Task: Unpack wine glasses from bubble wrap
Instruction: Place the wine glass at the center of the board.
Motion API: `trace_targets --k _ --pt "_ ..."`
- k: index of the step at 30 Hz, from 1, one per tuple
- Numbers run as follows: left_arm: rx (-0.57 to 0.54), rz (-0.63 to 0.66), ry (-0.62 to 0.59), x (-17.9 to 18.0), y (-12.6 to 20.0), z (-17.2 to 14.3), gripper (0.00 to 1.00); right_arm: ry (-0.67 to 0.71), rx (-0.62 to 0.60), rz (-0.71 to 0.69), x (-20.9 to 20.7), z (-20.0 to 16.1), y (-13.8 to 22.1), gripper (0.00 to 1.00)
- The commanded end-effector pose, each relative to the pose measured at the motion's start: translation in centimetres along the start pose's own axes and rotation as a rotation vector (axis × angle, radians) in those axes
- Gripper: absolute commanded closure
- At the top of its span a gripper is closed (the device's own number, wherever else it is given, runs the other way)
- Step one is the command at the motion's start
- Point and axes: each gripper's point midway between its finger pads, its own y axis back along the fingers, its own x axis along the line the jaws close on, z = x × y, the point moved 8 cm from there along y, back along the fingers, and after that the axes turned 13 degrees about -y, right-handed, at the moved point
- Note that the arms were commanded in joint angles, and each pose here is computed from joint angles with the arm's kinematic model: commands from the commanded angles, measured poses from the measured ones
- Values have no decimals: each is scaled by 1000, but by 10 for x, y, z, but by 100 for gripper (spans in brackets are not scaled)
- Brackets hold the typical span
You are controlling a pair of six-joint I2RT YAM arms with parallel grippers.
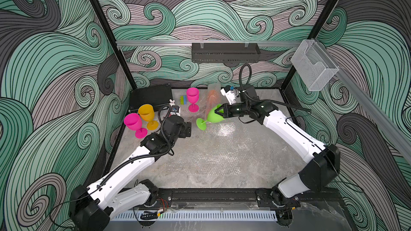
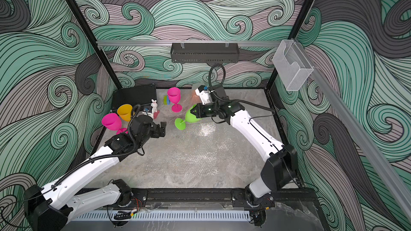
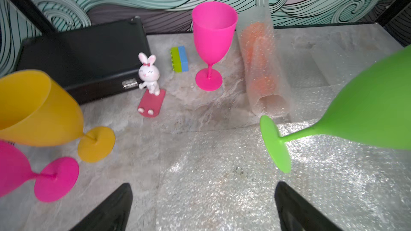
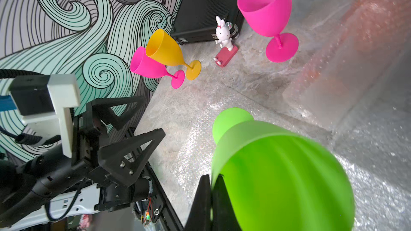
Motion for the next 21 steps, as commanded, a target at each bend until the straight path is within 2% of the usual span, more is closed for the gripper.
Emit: trace_targets --k 1,5,11,21 --pt "108 -24 170 16 9 -8 2 102 40 -145 1 2 -21 100" --pt "184 -4 275 34 11 -22 3 183 64 -204 16 8 -49 100" --pt "258 -38 406 49 14 -44 4 289 102 -272 30 15 -90 100" --pt "275 -33 427 57 21 -54 4 408 128 -340 44 26 -146 100"
